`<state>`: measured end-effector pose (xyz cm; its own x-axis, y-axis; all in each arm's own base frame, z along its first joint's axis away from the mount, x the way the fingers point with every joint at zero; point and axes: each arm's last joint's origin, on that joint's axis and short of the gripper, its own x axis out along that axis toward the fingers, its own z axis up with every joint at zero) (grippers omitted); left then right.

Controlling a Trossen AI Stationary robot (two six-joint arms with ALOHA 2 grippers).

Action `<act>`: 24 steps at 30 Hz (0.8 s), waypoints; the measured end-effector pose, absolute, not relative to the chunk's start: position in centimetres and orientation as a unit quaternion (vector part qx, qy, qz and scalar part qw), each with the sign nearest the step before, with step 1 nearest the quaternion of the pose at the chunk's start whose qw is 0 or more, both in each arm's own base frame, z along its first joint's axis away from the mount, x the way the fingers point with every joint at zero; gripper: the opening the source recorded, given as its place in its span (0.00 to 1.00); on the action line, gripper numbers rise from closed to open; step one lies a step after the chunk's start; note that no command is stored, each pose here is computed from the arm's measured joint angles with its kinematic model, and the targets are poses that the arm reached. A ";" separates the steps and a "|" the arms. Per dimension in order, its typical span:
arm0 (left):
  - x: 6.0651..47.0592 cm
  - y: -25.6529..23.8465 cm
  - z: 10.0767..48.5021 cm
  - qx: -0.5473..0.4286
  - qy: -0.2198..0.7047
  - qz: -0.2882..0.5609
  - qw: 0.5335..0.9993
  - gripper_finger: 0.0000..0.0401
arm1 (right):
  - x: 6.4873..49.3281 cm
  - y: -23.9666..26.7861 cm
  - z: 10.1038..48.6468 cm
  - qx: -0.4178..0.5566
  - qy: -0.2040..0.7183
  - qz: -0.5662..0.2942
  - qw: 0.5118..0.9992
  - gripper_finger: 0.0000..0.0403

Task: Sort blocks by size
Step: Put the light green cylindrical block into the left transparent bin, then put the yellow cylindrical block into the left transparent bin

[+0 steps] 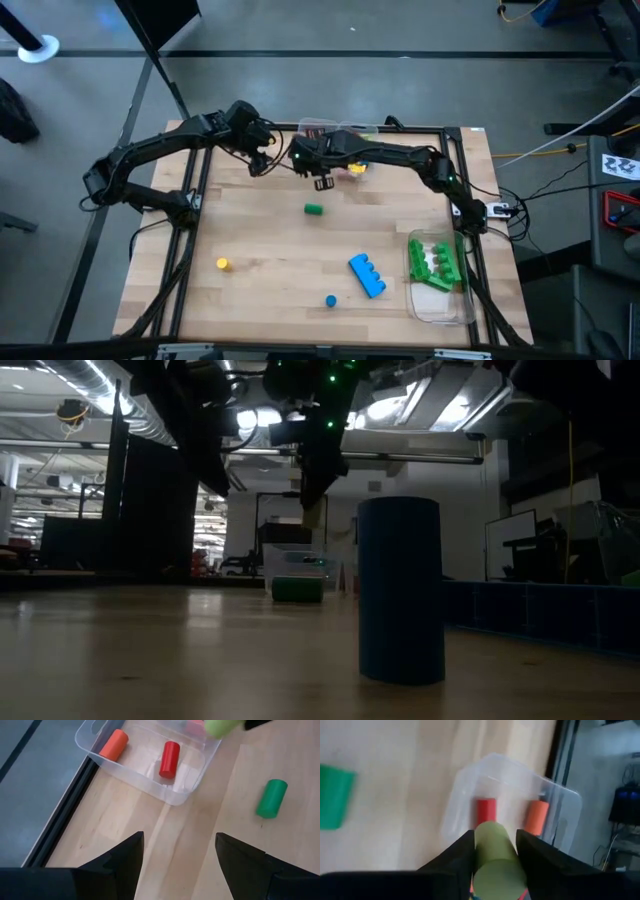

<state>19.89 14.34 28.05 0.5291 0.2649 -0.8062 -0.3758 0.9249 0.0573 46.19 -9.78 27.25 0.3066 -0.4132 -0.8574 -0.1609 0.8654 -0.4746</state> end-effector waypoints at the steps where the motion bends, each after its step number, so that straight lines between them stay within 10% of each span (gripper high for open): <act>1: 19.9 14.3 28.0 -0.063 0.449 0.184 0.872 0.58 | 46.3 -10.3 27.1 -0.244 0.578 -0.088 0.773 0.34; 24: 19.4 7.2 26.4 -0.220 0.606 0.159 0.747 0.58 | 45.5 -15.8 24.5 -0.209 0.575 -0.135 0.779 0.53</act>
